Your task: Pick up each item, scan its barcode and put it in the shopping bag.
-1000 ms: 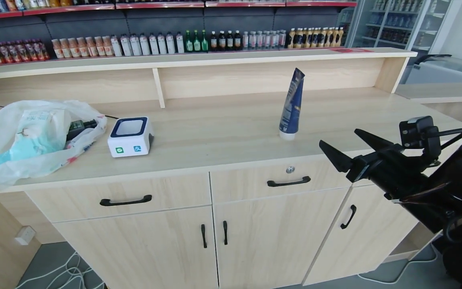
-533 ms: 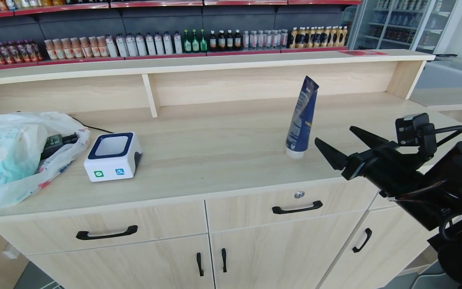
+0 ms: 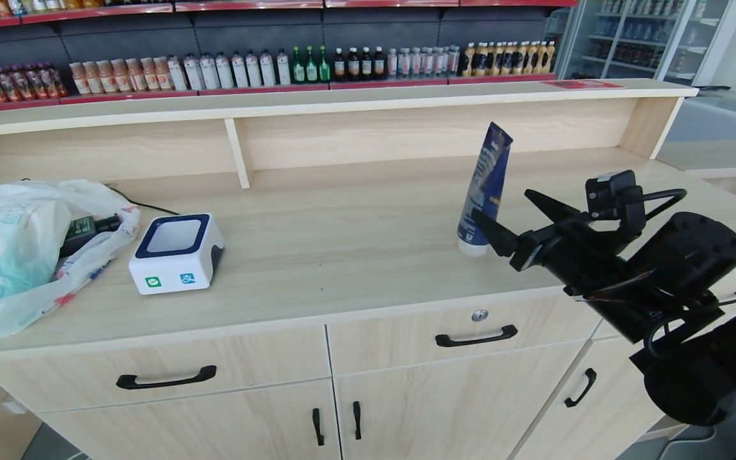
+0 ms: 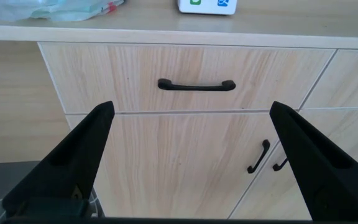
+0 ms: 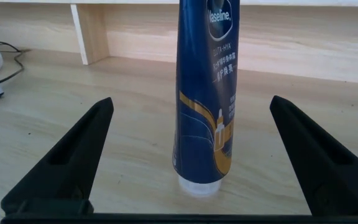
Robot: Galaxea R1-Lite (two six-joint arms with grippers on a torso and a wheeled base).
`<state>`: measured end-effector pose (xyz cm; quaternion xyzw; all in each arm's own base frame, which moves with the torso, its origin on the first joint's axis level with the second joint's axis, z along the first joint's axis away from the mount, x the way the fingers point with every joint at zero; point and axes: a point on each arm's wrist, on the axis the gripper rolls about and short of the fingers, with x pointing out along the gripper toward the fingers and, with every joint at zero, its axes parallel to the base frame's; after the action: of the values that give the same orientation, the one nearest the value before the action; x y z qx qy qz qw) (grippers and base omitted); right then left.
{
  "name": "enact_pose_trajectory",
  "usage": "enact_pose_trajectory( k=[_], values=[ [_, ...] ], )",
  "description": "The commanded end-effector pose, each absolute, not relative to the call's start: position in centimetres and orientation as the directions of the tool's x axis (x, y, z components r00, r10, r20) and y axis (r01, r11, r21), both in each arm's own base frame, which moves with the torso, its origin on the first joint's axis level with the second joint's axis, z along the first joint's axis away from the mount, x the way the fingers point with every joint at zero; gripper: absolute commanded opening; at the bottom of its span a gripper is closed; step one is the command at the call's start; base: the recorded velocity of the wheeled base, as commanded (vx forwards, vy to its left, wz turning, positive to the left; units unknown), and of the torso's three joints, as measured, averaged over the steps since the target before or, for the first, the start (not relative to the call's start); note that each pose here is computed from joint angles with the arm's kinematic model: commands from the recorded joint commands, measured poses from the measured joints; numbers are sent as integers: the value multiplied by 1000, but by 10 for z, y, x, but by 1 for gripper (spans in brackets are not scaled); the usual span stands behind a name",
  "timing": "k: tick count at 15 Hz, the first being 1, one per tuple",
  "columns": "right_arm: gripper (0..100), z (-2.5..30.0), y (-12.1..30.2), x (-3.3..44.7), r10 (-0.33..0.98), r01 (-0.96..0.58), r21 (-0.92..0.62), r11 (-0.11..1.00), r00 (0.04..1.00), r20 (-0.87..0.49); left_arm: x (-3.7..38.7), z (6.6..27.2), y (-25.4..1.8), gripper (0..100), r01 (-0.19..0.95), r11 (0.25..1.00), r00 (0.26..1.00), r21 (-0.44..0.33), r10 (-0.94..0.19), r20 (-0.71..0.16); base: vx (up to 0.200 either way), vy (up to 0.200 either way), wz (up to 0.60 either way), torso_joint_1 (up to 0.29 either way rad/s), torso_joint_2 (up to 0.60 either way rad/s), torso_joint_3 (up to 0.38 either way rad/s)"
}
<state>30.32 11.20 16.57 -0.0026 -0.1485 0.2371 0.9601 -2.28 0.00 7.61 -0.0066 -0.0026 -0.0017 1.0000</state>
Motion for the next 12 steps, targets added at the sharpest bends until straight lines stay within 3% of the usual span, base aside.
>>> enact_pose_trajectory(
  k=[1, 6, 12],
  values=[
    [100, 152, 120, 319, 451, -450, -68, 890, 853, 263, -23, 76, 0, 100, 3, 1000, 1000, -12, -3, 6, 0, 0, 0, 0, 0, 0],
    [100, 144, 154, 335, 295, -332, 95, 938, 913, 284, -23, 76, 0, 100, 3, 1000, 1000, -11, -3, 8, 0, 0, 0, 0, 0, 0],
    [100, 135, 140, 353, 230, -267, 107, 958, 934, 274, -23, 76, 0, 100, 3, 1000, 1000, -9, -3, 9, 0, 0, 0, 0, 0, 0]
  ],
)
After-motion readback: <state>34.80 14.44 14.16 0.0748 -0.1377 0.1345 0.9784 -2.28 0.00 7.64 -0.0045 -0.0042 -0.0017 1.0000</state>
